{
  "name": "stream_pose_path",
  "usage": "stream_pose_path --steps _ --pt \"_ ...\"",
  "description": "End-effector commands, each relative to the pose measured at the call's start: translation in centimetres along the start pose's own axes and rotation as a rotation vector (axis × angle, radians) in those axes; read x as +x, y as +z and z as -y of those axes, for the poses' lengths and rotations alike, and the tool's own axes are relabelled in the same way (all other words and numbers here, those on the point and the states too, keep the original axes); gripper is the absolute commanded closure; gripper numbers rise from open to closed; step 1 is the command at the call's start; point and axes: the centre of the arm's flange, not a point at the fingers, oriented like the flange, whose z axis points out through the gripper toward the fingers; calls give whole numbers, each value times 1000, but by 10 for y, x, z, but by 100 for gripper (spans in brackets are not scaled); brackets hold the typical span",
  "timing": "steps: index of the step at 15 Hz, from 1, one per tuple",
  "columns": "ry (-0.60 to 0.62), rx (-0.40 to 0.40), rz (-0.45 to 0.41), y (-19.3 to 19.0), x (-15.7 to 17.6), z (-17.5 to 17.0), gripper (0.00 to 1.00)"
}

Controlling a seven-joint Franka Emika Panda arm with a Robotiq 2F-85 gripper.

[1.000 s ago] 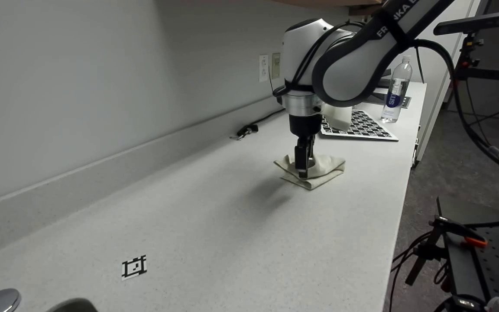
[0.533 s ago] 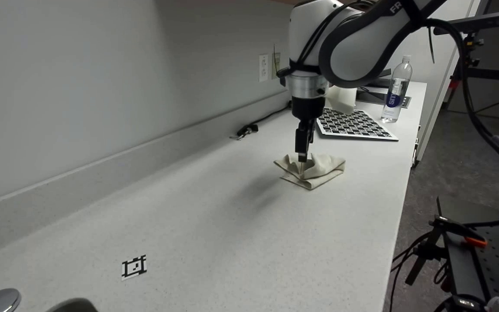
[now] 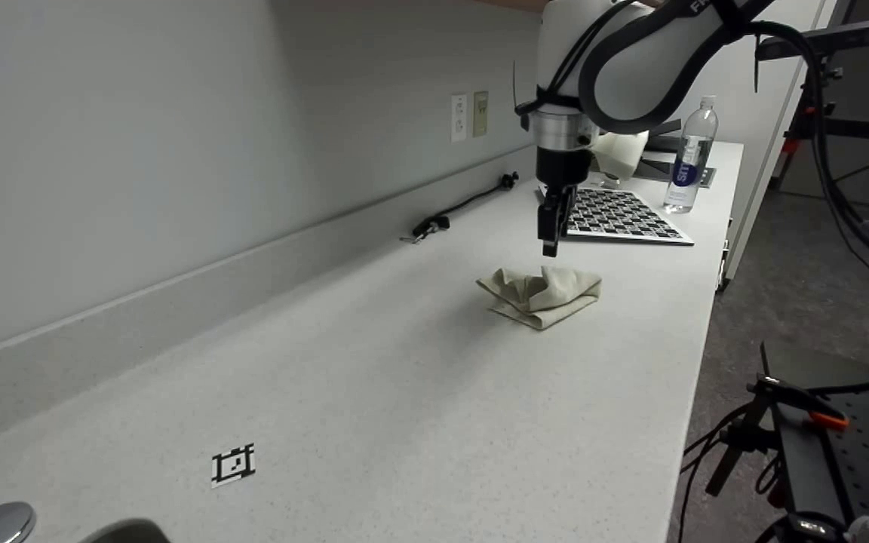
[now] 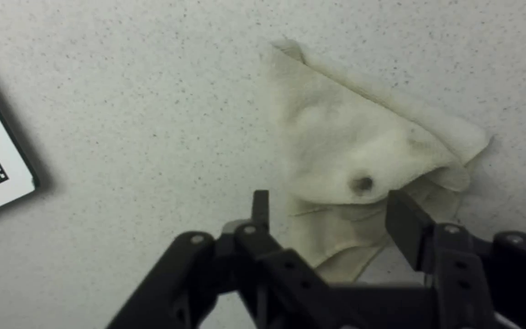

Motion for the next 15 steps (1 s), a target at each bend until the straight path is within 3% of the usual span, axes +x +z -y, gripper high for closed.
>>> stream_pose_path --steps 1,6,11,15 --pt "26 23 -41 2 -10 -31 64" --pt "65 105 -21 28 -4 -53 100" --pt "92 164 15 55 3 -59 100" --pt "84 158 38 68 19 -50 100"
